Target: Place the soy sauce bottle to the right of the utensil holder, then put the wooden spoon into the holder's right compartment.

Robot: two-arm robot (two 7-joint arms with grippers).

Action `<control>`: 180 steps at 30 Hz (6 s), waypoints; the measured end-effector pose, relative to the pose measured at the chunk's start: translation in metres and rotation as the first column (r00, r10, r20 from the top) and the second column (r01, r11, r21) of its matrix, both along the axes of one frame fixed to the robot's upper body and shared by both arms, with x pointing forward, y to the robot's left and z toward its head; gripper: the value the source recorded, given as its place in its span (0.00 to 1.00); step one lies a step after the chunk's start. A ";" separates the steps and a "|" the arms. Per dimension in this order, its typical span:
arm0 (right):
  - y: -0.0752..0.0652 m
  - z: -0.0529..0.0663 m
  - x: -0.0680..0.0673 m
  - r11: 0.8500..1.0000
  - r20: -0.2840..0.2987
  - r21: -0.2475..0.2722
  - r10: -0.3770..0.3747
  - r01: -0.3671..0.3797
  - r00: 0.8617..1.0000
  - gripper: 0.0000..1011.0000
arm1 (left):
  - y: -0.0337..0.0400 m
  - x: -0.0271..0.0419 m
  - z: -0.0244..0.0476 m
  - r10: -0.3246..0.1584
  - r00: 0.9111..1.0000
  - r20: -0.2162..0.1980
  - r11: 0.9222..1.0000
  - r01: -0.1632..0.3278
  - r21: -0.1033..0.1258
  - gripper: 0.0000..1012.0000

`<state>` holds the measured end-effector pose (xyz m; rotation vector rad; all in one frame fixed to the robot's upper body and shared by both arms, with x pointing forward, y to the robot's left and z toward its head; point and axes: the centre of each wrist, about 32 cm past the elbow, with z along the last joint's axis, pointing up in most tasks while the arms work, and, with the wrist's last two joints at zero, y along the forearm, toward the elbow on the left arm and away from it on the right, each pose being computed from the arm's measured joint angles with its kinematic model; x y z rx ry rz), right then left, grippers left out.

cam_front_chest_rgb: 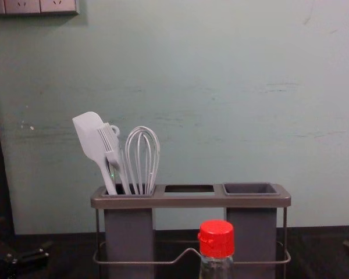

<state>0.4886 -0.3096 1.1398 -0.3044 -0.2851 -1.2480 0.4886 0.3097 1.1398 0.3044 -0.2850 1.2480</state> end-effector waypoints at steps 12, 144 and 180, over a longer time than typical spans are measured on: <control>0.001 0.014 -0.023 0.999 0.106 -0.041 0.008 -0.003 0.994 0.99 | 0.0000 0.0000 0.0000 0.000 1.000 0.000 1.000 0.000 0.000 1.00; 0.054 0.039 0.009 0.614 -0.026 0.301 0.770 -0.730 0.637 0.64 | 0.0000 0.0000 0.0000 0.000 1.000 0.000 1.000 0.000 0.000 1.00; 0.041 0.074 -0.032 0.611 0.046 0.258 0.766 -0.749 0.641 0.39 | 0.0000 0.0000 0.0000 0.000 1.000 0.000 1.000 0.000 0.000 1.00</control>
